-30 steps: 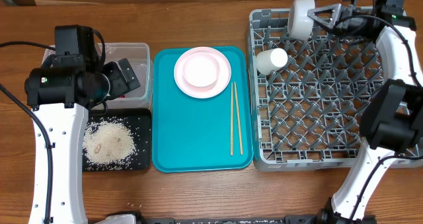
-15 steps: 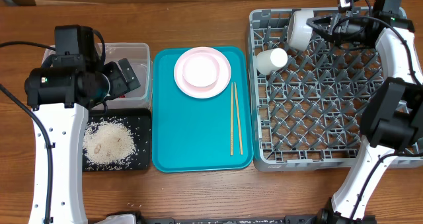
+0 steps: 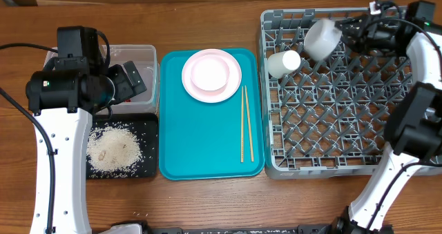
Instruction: Sort waste into correct bins and load items into the dishwasher
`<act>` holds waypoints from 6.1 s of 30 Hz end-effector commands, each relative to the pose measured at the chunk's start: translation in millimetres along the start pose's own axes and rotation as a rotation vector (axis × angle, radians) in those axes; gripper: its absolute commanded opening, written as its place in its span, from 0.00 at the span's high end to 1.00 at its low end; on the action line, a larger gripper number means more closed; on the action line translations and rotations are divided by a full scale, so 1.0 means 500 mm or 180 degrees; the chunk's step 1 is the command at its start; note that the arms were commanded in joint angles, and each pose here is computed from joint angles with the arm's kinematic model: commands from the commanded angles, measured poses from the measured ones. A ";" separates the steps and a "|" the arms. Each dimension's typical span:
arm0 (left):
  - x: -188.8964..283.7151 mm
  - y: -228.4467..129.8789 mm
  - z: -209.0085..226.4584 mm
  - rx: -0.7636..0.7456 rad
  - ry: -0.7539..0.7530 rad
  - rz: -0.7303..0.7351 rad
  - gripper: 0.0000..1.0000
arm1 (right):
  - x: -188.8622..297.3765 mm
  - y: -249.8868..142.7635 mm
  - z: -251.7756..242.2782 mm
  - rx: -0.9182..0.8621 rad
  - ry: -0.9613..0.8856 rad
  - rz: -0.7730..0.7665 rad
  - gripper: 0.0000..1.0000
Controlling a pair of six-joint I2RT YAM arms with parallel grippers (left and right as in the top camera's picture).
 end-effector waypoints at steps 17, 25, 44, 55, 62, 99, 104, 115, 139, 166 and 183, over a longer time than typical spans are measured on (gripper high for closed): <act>0.006 0.004 0.003 0.0022 0.0033 -0.0053 0.00 | 0.131 0.016 0.175 0.0333 -0.2175 -0.0651 0.56; 0.005 0.004 0.003 0.0021 0.0035 -0.0051 0.00 | -0.003 -0.046 0.236 0.0697 -0.2722 -0.0187 0.96; 0.005 0.004 0.003 0.0021 0.0035 -0.0051 0.00 | -0.152 -0.089 0.162 0.0914 -0.3807 -0.0004 0.96; 0.005 0.004 0.003 0.0021 0.0035 -0.0051 0.00 | -0.098 -0.068 0.152 0.0837 -0.4457 -0.0354 0.95; 0.005 0.004 0.003 0.0021 0.0035 -0.0051 0.00 | -0.115 -0.101 0.210 0.0808 -0.3896 -0.0114 0.69; 0.005 0.004 0.003 0.0021 0.0035 -0.0051 0.00 | -0.257 -0.202 0.155 0.0300 -0.2442 0.0943 0.26; 0.005 0.004 0.003 0.0021 0.0035 -0.0051 0.00 | -0.262 -0.200 0.145 0.0343 -0.2992 0.0734 0.29; 0.005 0.004 0.003 0.0020 0.0034 -0.0051 0.00 | -0.273 -0.179 0.148 0.0608 -0.3098 0.0485 0.42; 0.005 0.004 0.003 0.0021 0.0035 -0.0051 0.00 | -0.251 -0.225 0.327 0.1058 -0.2851 0.0305 0.33; 0.005 0.004 0.003 0.0021 0.0034 -0.0051 0.00 | -0.600 -0.542 0.350 0.2570 -0.2483 0.0821 0.34; 0.005 0.004 0.003 0.0021 0.0035 -0.0051 0.00 | -0.663 -0.555 0.207 0.2893 -0.2159 0.0522 0.44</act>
Point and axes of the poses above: each gripper's point midway between its finger pads, its own x axis back along the fingers, its own z axis along the line the jaws close on, y = z × x, the point moved 10 cm from there along x, back along the fingers, and after that the axes turned 6 degrees about -x, right-handed, at the moved point
